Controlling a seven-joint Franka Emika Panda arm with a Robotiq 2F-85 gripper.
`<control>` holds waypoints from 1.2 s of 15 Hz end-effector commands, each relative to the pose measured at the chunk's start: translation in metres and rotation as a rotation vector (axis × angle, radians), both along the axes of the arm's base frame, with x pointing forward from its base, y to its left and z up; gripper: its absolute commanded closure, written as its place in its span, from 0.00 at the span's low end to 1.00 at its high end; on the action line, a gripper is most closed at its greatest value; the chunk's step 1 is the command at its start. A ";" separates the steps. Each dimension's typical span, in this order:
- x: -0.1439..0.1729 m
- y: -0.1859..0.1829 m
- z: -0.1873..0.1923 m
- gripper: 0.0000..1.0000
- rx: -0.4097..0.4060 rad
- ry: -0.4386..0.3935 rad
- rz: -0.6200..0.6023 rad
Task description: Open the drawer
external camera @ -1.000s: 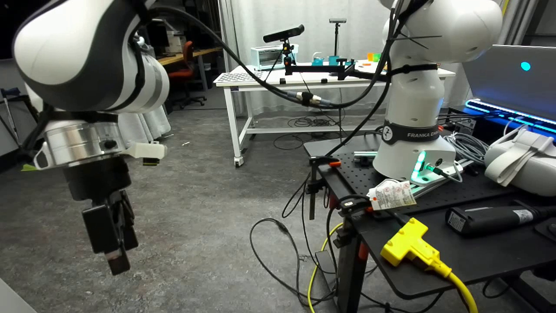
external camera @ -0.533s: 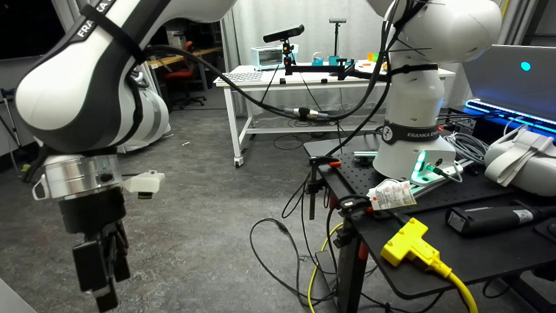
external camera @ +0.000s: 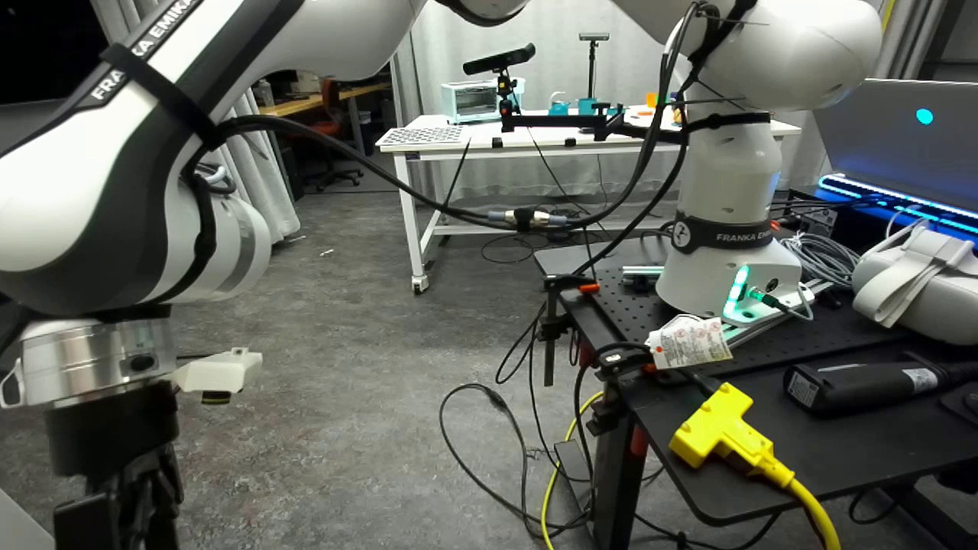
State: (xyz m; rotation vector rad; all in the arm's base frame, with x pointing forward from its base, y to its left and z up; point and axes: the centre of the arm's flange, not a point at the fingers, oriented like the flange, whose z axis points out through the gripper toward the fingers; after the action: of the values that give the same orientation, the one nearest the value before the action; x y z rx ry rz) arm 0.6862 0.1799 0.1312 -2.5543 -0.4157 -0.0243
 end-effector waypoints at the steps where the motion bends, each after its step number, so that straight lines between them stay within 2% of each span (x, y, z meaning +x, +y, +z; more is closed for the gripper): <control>1: 0.019 0.010 -0.013 0.00 0.078 -0.008 0.003; 9: 0.016 0.024 -0.026 0.00 0.119 0.011 0.002; 18: 0.003 0.015 -0.039 0.00 0.084 0.044 -0.005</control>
State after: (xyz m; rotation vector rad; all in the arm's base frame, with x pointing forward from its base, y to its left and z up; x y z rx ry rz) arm 0.6909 0.2017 0.0942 -2.4817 -0.3842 -0.0041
